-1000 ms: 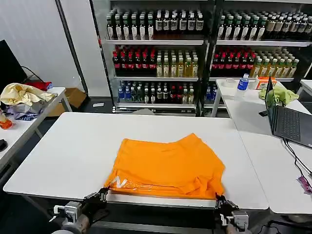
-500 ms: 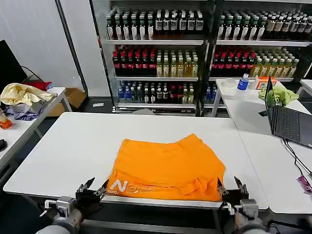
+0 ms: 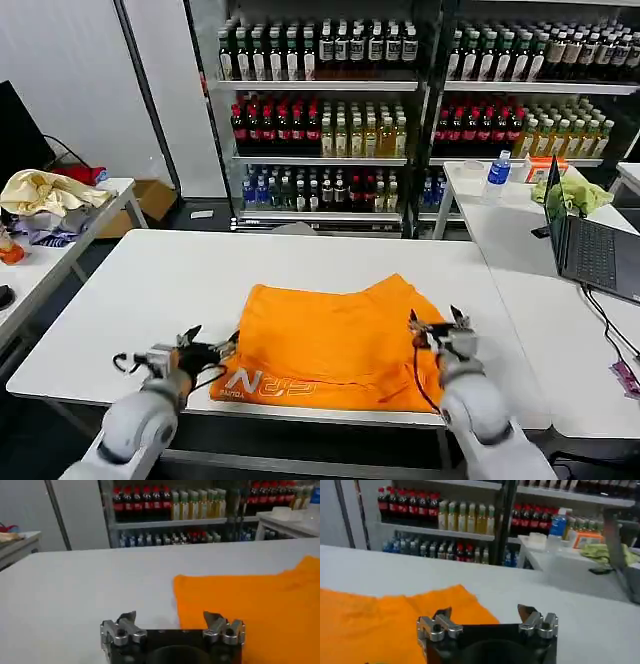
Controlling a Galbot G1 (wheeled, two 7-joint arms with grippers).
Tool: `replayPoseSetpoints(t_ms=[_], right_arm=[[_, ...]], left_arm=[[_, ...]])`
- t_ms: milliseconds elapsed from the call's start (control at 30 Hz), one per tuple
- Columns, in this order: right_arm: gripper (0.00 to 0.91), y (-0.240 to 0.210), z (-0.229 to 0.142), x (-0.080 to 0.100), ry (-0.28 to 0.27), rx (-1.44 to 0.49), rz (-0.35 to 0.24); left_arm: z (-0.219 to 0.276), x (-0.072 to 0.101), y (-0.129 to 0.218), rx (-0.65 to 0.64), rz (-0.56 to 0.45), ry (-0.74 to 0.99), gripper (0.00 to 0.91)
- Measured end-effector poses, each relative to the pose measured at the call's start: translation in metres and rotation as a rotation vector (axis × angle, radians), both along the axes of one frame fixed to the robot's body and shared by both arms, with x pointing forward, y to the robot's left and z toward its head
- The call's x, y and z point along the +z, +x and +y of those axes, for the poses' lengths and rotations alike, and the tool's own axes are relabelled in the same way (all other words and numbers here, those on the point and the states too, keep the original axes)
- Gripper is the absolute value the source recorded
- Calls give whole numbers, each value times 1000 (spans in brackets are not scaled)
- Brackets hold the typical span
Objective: Fold and organize the clothes.
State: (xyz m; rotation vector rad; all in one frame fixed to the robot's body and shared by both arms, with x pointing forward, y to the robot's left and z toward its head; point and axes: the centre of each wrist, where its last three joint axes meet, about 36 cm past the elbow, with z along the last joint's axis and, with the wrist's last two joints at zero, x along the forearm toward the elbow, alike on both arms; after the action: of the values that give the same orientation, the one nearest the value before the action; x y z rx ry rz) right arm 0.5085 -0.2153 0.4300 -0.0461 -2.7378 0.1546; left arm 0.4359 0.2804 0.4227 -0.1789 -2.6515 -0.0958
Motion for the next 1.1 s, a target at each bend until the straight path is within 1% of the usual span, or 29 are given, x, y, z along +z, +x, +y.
replayPoseSetpoints(t_ms=[233, 500, 700, 1100], right_arm=[[907, 55, 5, -1, 4, -32, 30], [907, 90, 9, -8, 15, -57, 79], [907, 102, 14, -20, 17, -64, 120], [907, 115, 22, -30, 27, -74, 159]], left_arm=[[-11, -8, 53, 1, -4, 7, 907], [-15, -13, 98, 12, -4, 26, 907], [-14, -16, 120, 22, 7, 33, 907], [-25, -25, 146, 29, 36, 27, 907]])
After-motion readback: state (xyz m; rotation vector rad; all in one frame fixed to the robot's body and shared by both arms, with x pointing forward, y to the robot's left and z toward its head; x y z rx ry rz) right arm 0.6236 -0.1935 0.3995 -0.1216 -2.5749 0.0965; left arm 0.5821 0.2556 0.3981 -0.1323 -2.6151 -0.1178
